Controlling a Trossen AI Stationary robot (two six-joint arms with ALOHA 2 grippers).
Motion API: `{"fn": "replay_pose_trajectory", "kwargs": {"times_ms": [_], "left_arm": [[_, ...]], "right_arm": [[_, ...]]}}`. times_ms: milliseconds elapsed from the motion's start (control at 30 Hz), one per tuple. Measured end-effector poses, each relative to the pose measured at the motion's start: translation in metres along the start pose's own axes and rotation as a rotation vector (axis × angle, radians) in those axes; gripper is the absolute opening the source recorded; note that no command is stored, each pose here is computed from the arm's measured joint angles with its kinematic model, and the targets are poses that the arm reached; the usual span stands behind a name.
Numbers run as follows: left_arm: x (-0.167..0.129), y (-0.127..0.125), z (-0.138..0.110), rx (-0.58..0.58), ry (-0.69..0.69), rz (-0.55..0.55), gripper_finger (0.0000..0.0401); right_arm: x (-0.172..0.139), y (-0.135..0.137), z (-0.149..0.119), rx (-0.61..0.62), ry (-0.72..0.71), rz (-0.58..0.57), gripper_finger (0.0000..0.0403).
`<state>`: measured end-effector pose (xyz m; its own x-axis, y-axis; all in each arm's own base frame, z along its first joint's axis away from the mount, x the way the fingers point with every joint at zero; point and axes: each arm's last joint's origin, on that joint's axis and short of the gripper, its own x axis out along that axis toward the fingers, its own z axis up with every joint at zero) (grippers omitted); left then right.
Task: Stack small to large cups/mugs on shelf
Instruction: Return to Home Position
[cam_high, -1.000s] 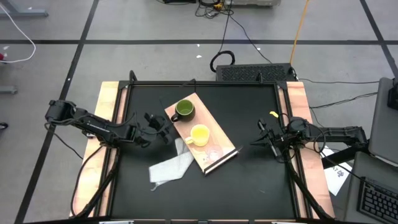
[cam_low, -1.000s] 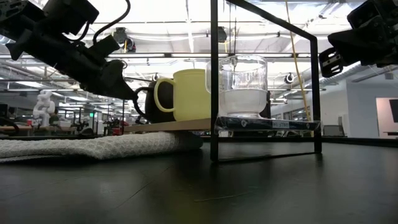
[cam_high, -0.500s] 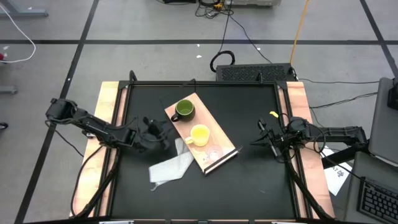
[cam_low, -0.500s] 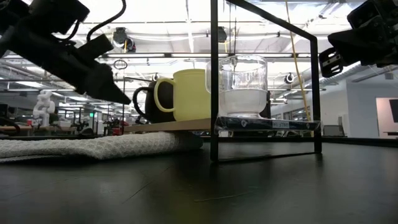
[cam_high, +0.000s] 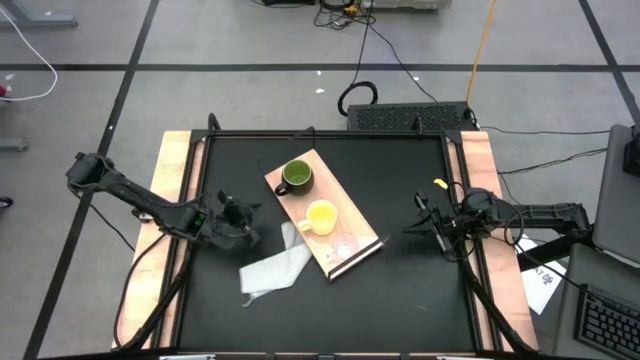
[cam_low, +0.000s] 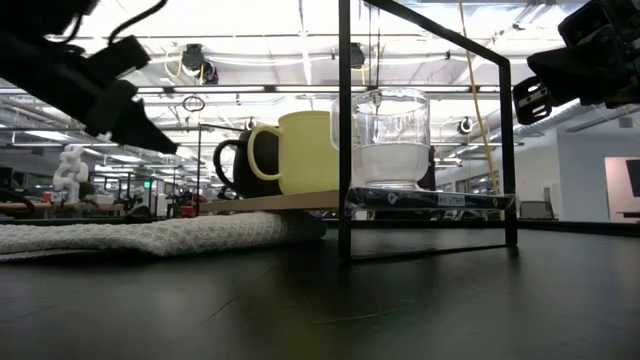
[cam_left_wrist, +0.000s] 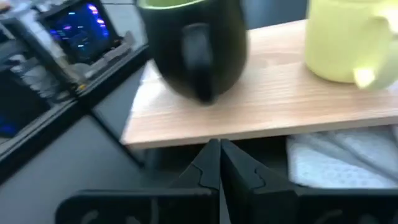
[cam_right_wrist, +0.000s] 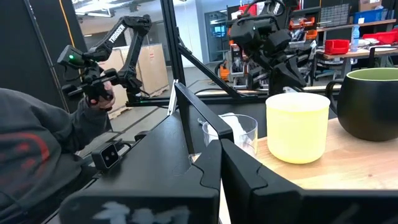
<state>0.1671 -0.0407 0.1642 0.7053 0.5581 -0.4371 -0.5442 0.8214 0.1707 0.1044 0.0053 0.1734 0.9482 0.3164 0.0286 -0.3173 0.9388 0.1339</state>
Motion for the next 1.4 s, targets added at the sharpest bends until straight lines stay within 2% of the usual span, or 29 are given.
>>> {"fn": "replay_pose_trajectory", "kwargs": {"times_ms": [233,400,567,800,967,1100,1167,1300,1333,1400], "left_arm": [[-0.028,0.010,-0.010,-0.034,-0.101,0.110,0.0003],[-0.041,0.010,-0.022,-0.056,-0.206,0.096,0.0002],[-0.042,0.013,-0.037,-0.092,-0.216,0.062,0.0001],[-0.041,0.027,-0.060,-0.061,-0.266,0.075,0.0001],[-0.045,0.032,-0.055,0.027,-0.255,0.016,0.0000],[-0.049,0.028,-0.045,0.094,-0.274,-0.137,0.0000],[-0.051,0.027,-0.039,0.131,-0.338,-0.209,0.0000],[-0.057,0.027,-0.025,0.210,-0.574,-0.396,0.0000],[-0.058,0.029,-0.021,0.228,-0.611,-0.412,0.0000],[-0.055,0.033,-0.017,0.232,-0.639,-0.373,0.0000]], "right_arm": [[0.000,0.000,0.000,0.000,0.000,0.000,0.0000],[0.000,0.000,0.002,-0.003,-0.015,0.002,0.0000],[0.000,0.001,0.004,-0.007,-0.037,0.006,0.0000],[0.000,0.001,0.004,-0.006,-0.035,0.006,0.0000],[0.000,0.001,0.004,-0.006,-0.035,0.006,0.0000],[0.000,0.001,0.004,-0.013,-0.037,0.006,0.0000],[0.000,0.001,0.004,-0.016,-0.040,0.006,0.0000],[0.000,0.001,0.006,-0.032,-0.062,0.009,0.0000],[0.000,0.001,0.007,-0.042,-0.073,0.010,0.0000],[0.000,0.002,0.009,-0.061,-0.092,0.012,0.0000]]}}
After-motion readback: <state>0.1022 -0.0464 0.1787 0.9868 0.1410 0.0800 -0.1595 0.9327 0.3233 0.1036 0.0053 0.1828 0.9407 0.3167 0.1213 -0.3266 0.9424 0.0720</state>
